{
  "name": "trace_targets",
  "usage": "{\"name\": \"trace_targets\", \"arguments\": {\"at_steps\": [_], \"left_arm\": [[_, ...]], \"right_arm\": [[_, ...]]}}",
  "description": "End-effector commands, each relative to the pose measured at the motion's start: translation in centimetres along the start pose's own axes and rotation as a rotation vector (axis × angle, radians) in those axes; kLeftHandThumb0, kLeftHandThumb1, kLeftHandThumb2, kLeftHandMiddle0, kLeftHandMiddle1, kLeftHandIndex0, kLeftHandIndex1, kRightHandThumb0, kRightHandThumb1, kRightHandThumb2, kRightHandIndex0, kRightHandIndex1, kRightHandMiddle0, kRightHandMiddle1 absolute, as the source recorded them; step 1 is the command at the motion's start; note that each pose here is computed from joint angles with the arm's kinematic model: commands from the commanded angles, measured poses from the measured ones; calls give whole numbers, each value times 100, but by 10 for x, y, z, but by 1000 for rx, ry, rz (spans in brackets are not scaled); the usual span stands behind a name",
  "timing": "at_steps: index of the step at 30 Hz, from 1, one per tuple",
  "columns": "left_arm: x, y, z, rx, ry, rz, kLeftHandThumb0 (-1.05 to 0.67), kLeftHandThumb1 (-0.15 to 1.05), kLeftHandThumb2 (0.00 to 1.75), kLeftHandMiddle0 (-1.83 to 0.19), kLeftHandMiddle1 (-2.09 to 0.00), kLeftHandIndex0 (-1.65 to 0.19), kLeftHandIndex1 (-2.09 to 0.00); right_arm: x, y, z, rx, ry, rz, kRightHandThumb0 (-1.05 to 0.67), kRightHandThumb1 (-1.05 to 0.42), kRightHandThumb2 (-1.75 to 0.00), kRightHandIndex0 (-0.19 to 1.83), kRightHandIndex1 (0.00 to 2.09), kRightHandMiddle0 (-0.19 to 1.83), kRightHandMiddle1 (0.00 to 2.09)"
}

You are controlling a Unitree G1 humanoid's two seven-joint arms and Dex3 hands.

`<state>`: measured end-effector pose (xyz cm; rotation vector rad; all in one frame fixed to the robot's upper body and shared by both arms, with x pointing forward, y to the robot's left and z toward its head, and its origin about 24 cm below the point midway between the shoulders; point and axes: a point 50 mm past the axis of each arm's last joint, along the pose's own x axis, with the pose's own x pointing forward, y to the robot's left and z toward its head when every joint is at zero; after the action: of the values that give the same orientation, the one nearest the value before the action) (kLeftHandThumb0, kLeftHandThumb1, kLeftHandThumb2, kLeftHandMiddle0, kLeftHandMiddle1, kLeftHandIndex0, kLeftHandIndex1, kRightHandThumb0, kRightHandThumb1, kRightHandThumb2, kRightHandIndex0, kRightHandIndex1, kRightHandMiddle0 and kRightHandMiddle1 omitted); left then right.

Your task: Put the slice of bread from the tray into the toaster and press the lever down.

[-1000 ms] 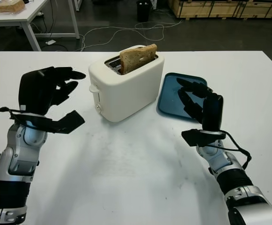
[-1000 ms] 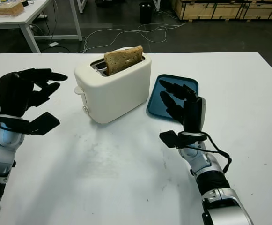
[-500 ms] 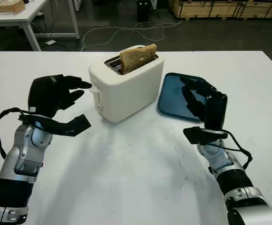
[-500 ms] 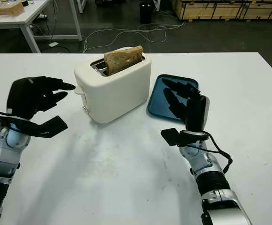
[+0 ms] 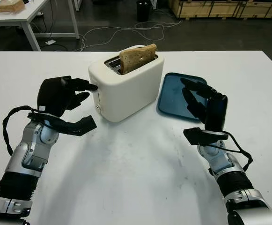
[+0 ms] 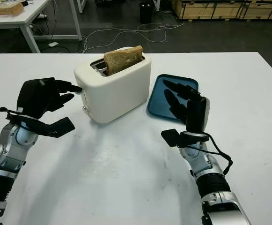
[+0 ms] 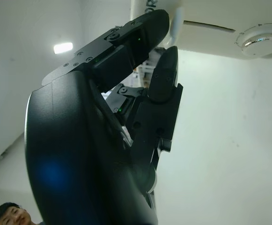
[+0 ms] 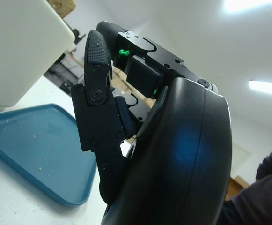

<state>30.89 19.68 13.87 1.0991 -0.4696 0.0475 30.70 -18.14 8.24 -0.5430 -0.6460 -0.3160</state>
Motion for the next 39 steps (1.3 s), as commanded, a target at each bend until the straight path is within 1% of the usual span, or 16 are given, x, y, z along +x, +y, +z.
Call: {"name": "trace_targets", "arguments": {"at_steps": [1, 5, 16, 23, 27, 30, 33, 39], "left_arm": [[6, 3, 1, 10, -18, -2, -12, 92, 9, -78, -158, -115, -3], [8, 5, 1, 20, -18, -10, -12, 92, 9, -78, -155, -114, -2], [14, 11, 3, 32, -26, -9, -10, 92, 2, -85, -149, -116, -3], [16, 13, 3, 38, -33, -18, -10, 91, 0, -89, -145, -121, -4], [18, 13, 2, 44, -29, -22, -12, 90, 0, -91, -144, -127, -7], [19, 13, 2, 46, -24, -29, -12, 90, 0, -88, -146, -127, -7], [20, 13, 1, 48, -29, -25, -11, 88, 0, -89, -143, -126, -6], [22, 12, 0, 54, -26, -31, -12, 87, 0, -94, -141, -131, -8]], "right_arm": [[-1, -3, -1, -3, 15, -19, -46, -92, -31, 100, 44, 105, 0], [-2, -2, -1, 2, 17, -18, -47, -92, -30, 101, 42, 105, 0], [-4, -3, -1, 4, 13, -14, -48, -92, -31, 103, 39, 106, 0], [-4, -4, -1, 2, 18, -14, -50, -92, -33, 104, 36, 106, 0], [-4, -5, 0, -7, 14, -15, -50, -92, -32, 105, 35, 106, 0], [-5, -5, 0, -6, 14, -10, -49, -92, -32, 105, 33, 105, 0], [-4, -6, 1, -8, 5, -9, -48, -92, -32, 105, 31, 105, 0], [-4, -7, 2, -6, -10, -12, -47, -92, -31, 106, 29, 106, 0]]}}
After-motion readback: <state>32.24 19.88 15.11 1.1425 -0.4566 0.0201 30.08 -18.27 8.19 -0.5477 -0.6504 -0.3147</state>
